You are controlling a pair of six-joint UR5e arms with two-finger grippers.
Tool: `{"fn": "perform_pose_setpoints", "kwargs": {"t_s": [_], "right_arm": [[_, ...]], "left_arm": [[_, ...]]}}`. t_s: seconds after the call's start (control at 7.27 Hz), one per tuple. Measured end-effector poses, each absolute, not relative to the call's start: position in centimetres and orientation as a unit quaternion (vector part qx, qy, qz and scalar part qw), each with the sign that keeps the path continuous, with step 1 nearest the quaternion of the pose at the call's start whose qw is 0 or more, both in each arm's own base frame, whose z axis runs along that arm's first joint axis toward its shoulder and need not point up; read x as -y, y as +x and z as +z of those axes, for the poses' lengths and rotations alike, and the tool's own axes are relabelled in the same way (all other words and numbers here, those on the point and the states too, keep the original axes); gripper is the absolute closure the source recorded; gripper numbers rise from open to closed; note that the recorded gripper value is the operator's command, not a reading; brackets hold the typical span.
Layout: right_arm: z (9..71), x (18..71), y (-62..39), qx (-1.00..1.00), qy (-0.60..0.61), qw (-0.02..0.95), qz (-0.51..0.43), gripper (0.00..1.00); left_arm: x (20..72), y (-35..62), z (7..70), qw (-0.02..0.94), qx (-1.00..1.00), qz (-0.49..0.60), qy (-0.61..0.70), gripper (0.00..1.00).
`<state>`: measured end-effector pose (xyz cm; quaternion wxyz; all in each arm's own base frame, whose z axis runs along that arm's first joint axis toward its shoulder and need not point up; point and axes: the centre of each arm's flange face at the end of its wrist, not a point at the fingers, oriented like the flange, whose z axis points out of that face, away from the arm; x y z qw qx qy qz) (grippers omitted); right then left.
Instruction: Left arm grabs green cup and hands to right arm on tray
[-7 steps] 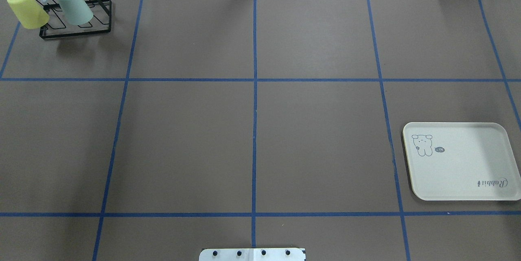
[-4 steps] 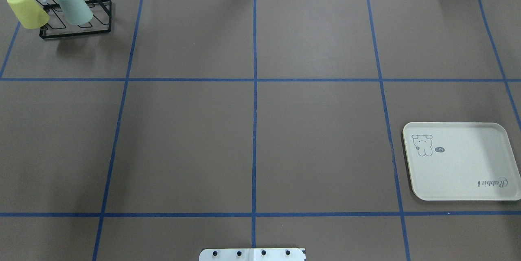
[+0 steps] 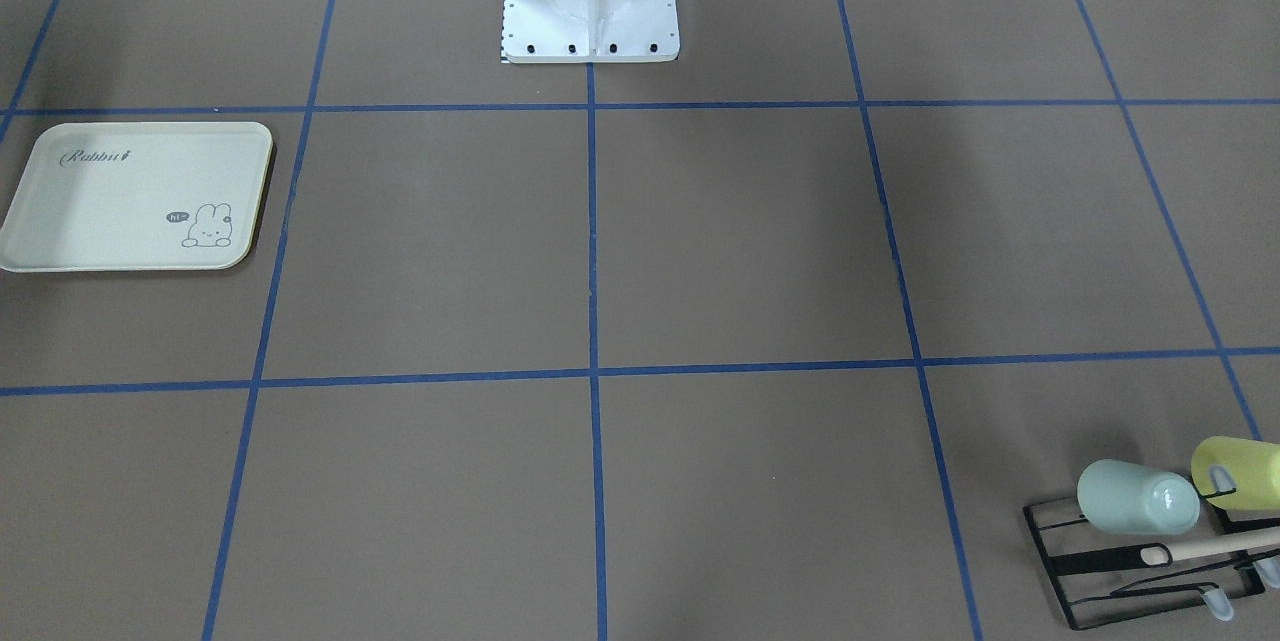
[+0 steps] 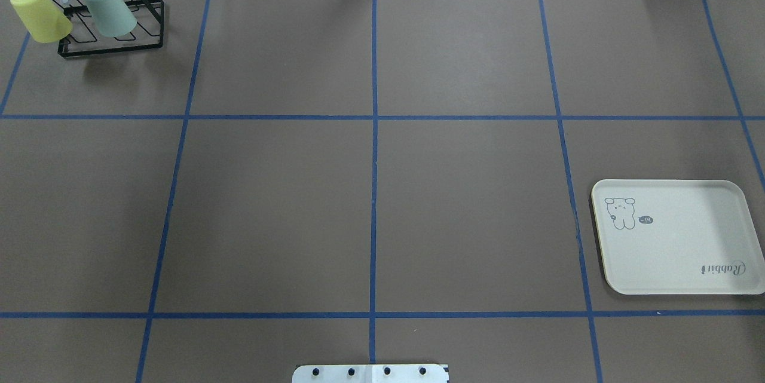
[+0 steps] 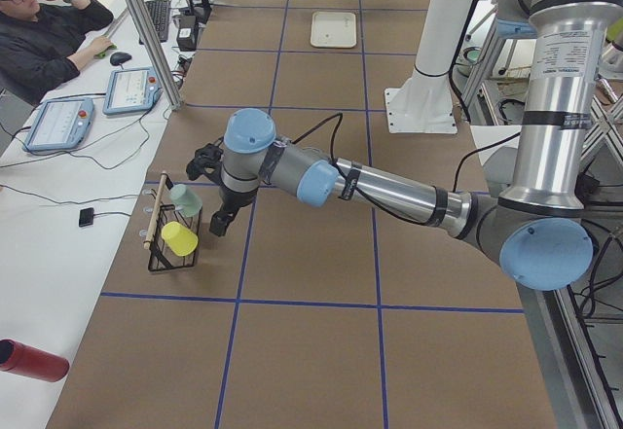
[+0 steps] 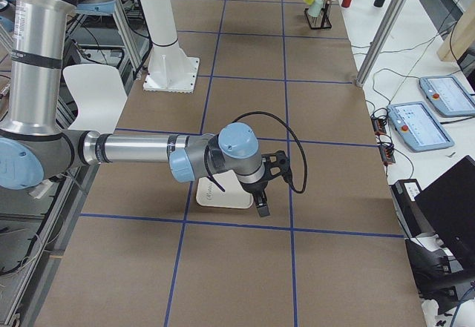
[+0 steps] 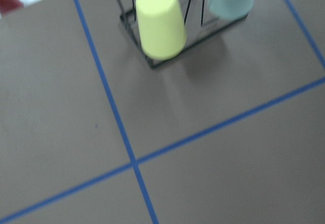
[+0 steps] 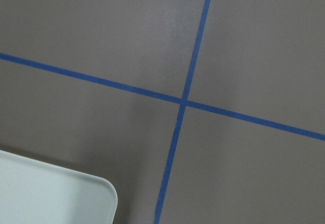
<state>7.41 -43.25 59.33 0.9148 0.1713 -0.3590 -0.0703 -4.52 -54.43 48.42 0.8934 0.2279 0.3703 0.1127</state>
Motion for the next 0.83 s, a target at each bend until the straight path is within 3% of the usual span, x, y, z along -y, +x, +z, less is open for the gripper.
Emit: {"fn": "perform_pose_setpoints", "kwargs": {"t_s": [0.41,0.83], "right_arm": [[57.3,44.6,7.0,0.388,0.187,0.899,-0.083,0.00],[57.0,44.7,6.8,0.395,0.189,0.895,-0.085,0.00]], "left_arm": [[59.6,-1.2,42.8,0.884,-0.386,0.107,0.241,0.00],[67.4,2.9,41.0,0.884,-0.390,0.118,0.231,0.00]]}}
